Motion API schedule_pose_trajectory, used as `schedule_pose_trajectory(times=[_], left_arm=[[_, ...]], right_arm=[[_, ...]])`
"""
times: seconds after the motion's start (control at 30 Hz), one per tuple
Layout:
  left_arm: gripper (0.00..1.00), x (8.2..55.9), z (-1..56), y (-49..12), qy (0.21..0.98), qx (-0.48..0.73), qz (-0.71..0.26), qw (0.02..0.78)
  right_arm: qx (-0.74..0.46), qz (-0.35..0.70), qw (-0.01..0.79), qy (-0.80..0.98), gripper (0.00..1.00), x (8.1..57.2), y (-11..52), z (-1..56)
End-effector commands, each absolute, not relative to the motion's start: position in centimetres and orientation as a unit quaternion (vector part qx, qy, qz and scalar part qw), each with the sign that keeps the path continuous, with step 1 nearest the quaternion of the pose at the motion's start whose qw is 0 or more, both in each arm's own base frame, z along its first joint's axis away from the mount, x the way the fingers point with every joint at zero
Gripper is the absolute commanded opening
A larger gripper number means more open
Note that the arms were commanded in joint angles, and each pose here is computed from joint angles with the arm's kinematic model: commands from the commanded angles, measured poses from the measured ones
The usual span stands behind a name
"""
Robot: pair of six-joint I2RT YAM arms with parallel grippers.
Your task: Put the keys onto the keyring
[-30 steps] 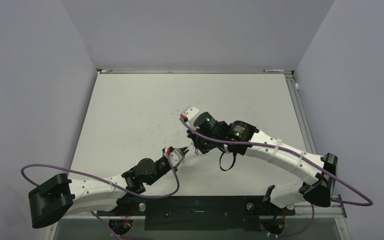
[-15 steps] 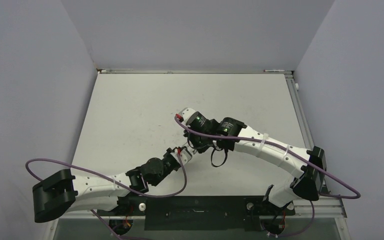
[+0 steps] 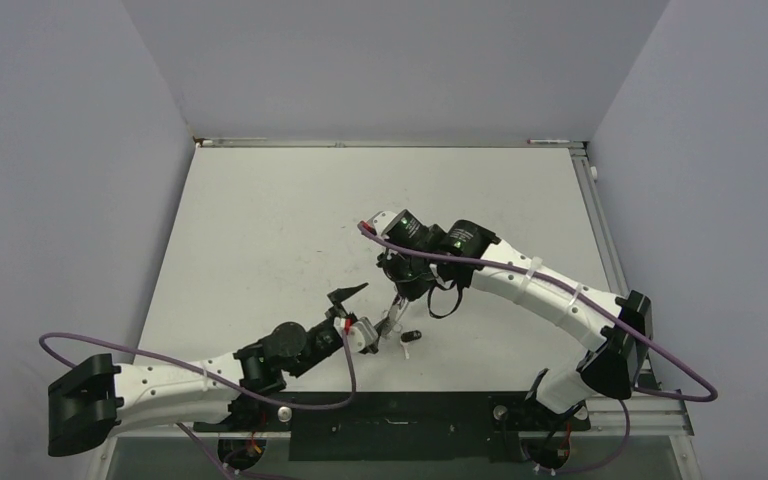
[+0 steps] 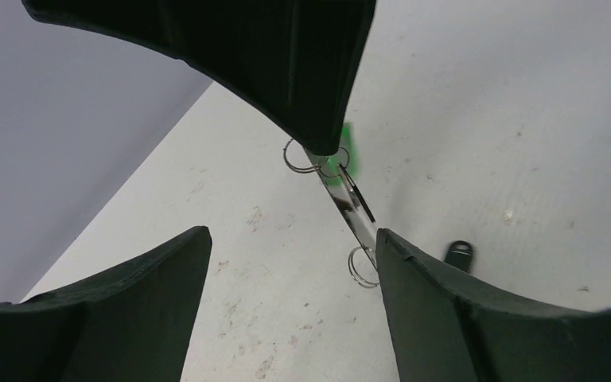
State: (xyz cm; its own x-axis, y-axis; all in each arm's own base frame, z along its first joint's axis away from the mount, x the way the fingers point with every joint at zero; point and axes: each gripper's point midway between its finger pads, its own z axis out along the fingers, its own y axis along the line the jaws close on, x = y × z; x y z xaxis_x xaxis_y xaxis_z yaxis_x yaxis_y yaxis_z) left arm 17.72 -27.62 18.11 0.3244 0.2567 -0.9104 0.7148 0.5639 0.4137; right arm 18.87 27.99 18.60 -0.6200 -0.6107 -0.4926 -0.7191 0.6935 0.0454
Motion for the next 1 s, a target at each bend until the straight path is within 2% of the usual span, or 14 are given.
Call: schedule_pose_trajectory(times=[0.0,0.2,0.37,0.83,0.97], left_arm=[[0.74,15.8,18.7,-28.2,0.512,0.472,-0.200,0.689],[0.76,15.4,20.0,-29.2,0.493,0.449,-0.236,0.707],[0.76,16.7,20.9,-30.0,0.505,0.407,-0.234,0.724],[0.72,16.3,23.6,-30.7,0.487,0.344,-0.298,0.745],[0.69,16.6,23.6,-30.5,0.493,0.336,-0.294,0.746]], right_arm=[[-0.375,0.142,0.233,0.886,0.05,19.4,28.4,20.1],[-0.362,0.162,0.215,0.892,0.05,18.8,28.9,20.6],[-0.350,0.166,0.209,0.898,0.05,18.5,29.1,21.0],[-0.327,0.161,0.223,0.904,0.05,18.6,29.1,21.6],[-0.320,0.168,0.231,0.904,0.05,18.7,29.4,22.2]])
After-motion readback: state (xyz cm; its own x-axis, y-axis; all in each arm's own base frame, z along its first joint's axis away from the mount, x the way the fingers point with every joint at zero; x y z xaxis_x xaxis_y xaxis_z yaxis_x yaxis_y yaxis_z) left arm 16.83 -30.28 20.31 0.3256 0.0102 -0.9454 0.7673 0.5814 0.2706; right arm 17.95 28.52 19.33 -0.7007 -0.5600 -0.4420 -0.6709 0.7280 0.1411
